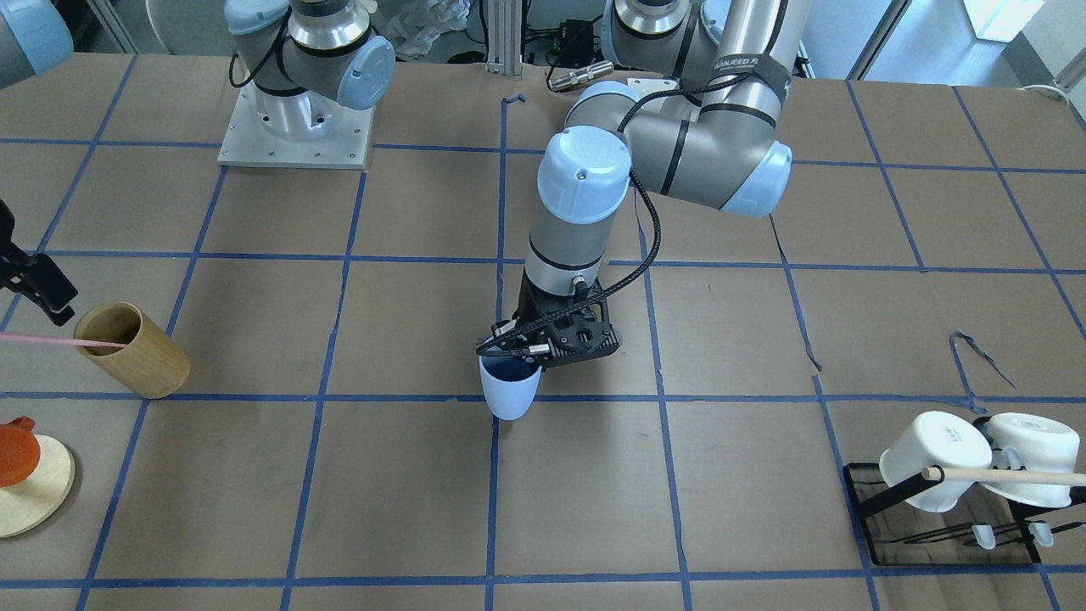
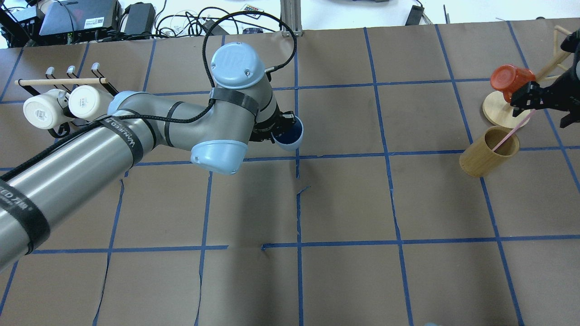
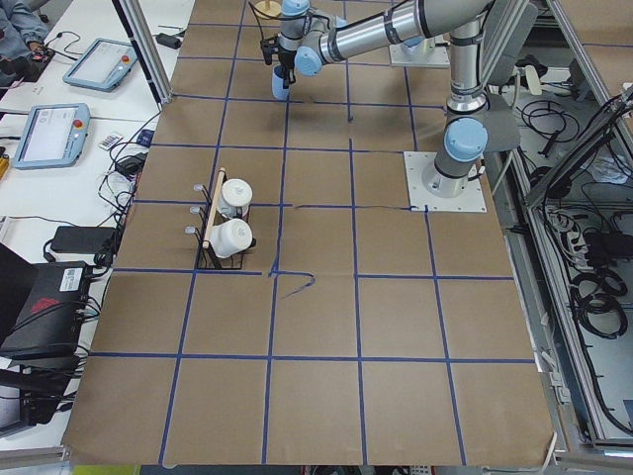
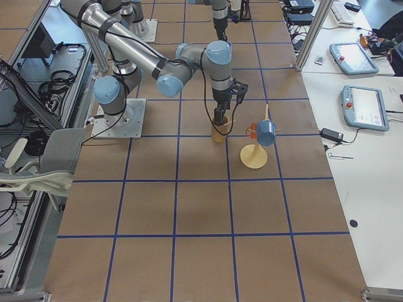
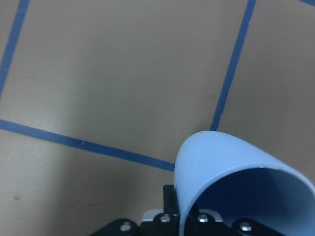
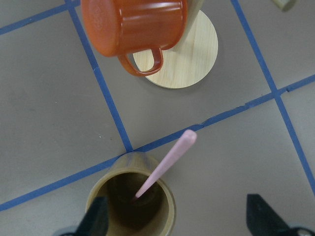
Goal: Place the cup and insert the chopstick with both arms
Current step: 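Set the blue cup at table center with left gripper while right gripper nears holder, then release the cup and raise left arm while right gripper grasps pink chopstick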
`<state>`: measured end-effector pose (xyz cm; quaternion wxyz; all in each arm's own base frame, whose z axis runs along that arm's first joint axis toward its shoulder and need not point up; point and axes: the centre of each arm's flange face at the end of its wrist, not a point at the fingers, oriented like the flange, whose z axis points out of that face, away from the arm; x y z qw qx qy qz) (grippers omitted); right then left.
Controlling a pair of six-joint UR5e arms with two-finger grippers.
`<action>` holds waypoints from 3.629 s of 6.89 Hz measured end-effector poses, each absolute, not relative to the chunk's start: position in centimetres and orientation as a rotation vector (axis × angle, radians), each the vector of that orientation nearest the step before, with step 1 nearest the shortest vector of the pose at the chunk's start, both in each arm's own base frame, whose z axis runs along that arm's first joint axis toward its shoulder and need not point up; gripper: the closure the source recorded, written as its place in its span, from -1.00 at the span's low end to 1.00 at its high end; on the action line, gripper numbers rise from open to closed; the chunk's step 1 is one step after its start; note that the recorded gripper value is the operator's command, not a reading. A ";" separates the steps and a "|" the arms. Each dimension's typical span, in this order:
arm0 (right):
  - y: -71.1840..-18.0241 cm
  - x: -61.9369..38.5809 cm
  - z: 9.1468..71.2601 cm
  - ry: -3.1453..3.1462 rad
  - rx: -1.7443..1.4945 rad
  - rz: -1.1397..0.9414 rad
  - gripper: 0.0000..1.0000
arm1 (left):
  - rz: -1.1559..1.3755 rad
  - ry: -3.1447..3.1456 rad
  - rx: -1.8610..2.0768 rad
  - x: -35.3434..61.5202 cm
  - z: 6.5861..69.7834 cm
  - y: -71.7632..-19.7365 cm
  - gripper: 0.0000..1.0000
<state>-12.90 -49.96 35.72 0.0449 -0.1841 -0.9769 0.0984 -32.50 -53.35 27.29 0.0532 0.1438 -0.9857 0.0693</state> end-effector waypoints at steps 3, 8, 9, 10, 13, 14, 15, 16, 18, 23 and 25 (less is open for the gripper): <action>-51.1 -13.6 35.1 -2.954 -0.550 0.417 -0.38 | 0.182 -3.008 0.415 -33.7 25.6 -53.8 1.00; -51.8 -13.7 35.4 -2.965 -0.549 0.482 0.13 | 0.127 -3.040 0.393 -33.7 24.7 -53.6 -0.76; -51.8 -13.6 35.4 -2.965 -0.550 0.483 0.36 | 0.125 -3.041 0.386 -33.7 24.7 -53.6 -0.86; -51.8 -13.7 35.4 -2.965 -0.548 0.482 0.49 | 0.137 -3.033 0.385 -33.6 25.3 -53.7 -0.99; -51.8 -13.7 35.5 -2.965 -0.545 0.483 0.87 | 0.229 -3.002 0.341 -31.6 33.1 -56.3 -1.00; -51.8 -13.7 35.6 -2.964 -0.546 0.484 0.88 | 0.247 -3.017 0.252 -30.0 36.5 -57.3 -1.00; -51.8 -13.7 35.7 -2.964 -0.548 0.486 0.88 | 0.273 -3.036 0.132 -27.2 39.7 -58.2 -1.00; -52.0 -13.7 36.1 -2.965 -0.553 0.496 0.88 | 0.262 -3.065 0.011 -22.4 42.5 -58.6 -1.00; -52.3 -13.5 36.9 -2.983 -0.561 0.530 1.00 | 0.178 -3.105 -0.120 -13.3 47.8 -56.2 -1.00; -52.6 -12.7 37.3 -3.055 -0.568 0.584 1.00 | 0.157 -3.102 -0.109 -11.6 50.2 -50.5 -1.00; -52.3 -12.6 38.0 -3.065 -0.589 0.559 1.00 | 0.172 -3.101 -0.097 -11.3 50.4 -50.5 -1.00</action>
